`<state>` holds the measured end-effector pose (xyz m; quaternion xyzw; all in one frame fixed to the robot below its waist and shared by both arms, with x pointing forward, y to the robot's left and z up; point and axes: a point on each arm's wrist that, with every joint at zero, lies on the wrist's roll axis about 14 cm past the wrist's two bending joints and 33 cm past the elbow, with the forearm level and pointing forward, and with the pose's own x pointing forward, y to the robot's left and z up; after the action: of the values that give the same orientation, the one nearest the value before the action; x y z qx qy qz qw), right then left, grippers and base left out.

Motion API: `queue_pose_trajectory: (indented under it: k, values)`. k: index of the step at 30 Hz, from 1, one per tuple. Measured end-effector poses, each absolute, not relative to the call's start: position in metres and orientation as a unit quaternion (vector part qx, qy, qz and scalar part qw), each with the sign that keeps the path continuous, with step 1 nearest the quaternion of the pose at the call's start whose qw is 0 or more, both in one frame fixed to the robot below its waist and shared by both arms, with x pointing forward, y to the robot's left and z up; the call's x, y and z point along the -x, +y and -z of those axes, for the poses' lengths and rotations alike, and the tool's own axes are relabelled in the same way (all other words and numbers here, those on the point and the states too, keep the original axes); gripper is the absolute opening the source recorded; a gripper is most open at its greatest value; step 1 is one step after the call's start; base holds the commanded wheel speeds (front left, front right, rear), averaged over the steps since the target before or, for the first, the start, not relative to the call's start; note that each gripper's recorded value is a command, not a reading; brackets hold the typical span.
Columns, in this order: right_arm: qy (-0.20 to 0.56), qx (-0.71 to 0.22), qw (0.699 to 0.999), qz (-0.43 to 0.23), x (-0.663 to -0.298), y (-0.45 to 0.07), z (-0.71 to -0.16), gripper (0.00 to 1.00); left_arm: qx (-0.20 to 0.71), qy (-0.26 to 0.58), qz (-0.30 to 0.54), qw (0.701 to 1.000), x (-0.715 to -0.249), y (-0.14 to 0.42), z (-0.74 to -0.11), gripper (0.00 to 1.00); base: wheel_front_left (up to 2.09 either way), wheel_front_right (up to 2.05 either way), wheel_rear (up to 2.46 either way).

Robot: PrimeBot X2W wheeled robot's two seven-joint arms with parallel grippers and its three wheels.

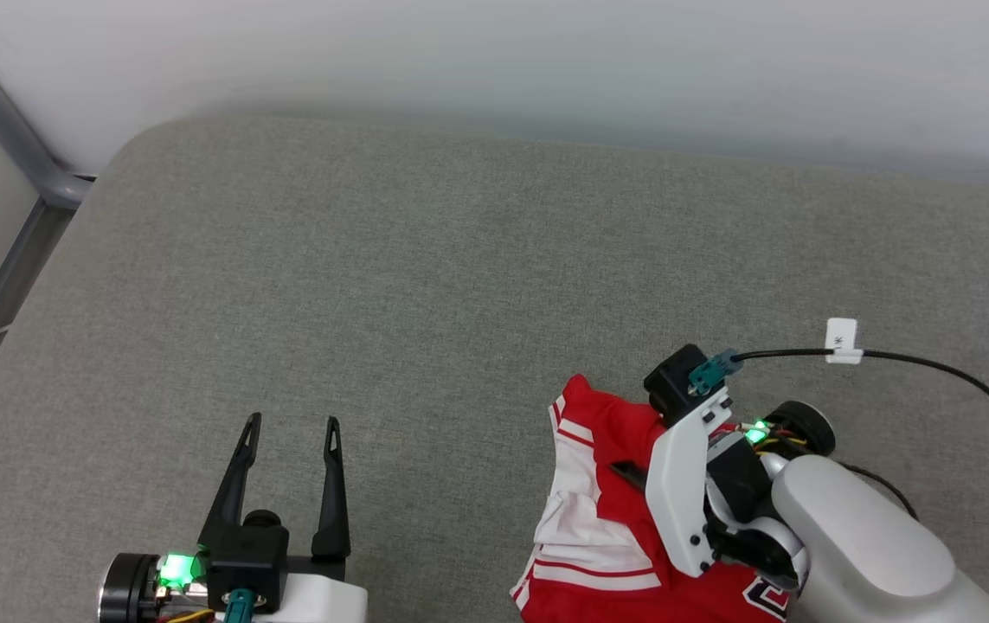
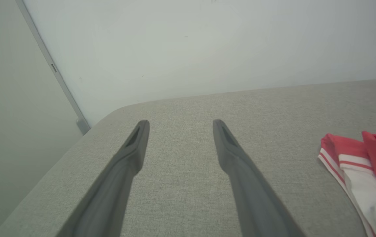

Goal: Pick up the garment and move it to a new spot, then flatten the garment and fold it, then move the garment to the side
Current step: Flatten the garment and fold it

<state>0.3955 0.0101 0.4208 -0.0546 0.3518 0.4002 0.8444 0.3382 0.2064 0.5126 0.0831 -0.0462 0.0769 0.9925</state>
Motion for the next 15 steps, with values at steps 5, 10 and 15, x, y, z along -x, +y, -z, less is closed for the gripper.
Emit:
queue_pose_trajectory:
  k: [5, 10, 15]
  values:
    - [0.394, 0.078, 0.824, -0.399, -0.382, 0.011, -0.384, 0.00, -0.084, -0.042, -0.080, 0.992, -0.342, 0.209, -0.510, 1.00, 0.00, 0.00, 0.00]
    - [0.372, 0.067, 0.835, -0.399, -0.385, 0.013, -0.383, 0.00, -0.084, -0.039, -0.080, 0.993, -0.344, 0.209, -0.508, 1.00, 0.00, 0.00, 0.00]
    - [0.314, 0.053, 0.864, -0.391, -0.398, 0.005, -0.407, 1.00, -0.082, -0.044, -0.073, 0.993, -0.344, 0.207, -0.511, 1.00, 0.00, 0.00, 0.00]
